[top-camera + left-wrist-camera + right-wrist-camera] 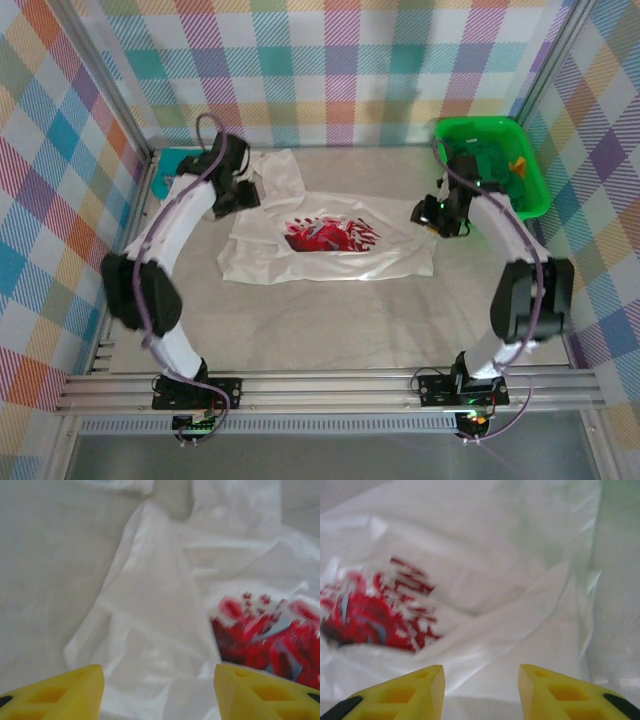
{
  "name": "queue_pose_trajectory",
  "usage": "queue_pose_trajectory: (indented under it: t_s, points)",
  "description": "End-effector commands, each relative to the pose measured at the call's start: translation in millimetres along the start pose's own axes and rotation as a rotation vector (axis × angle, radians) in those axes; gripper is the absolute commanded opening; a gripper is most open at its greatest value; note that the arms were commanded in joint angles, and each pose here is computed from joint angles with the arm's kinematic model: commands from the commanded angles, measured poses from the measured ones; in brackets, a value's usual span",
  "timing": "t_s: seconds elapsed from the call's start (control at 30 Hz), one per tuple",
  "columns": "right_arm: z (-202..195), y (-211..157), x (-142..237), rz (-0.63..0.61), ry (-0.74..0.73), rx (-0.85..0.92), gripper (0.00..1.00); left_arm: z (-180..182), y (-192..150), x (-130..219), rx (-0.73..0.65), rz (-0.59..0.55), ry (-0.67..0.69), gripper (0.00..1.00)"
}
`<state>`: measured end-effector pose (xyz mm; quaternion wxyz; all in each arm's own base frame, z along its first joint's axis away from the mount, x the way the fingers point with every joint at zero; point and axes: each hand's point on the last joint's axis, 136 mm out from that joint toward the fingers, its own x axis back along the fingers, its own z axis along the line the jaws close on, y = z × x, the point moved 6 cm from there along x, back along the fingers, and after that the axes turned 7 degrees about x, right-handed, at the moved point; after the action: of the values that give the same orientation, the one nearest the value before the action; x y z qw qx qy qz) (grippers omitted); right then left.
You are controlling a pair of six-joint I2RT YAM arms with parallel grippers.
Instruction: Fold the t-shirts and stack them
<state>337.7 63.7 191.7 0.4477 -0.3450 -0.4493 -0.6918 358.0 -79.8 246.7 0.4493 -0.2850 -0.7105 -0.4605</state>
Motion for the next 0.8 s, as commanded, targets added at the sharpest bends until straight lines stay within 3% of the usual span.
queue_pose_trajectory:
  t_s: [0.0,0.13,0.27,0.43,0.77]
  points:
    - [-2.7,-35.9,-14.1,0.050,0.027,-0.018,0.47,26.9,-28.0,-14.1,0.101,-0.011,0.038,0.56]
    - [-27.1,-65.0,-32.2,0.125,-0.080,-0.045,0.54,62.3,-60.5,-47.7,0.130,0.103,0.132,0.56]
    - [-38.1,-69.3,-49.5,0.208,-0.143,-0.079,0.56,73.7,-69.8,-75.6,0.176,0.154,0.126,0.56]
    - [-50.1,-66.2,-43.4,0.148,-0.212,-0.136,0.62,75.0,-72.4,-93.1,0.176,0.171,0.139,0.56]
    - [-66.8,-67.2,-71.0,0.184,-0.101,-0.256,0.62,72.0,-80.6,-117.5,0.191,0.221,0.104,0.52]
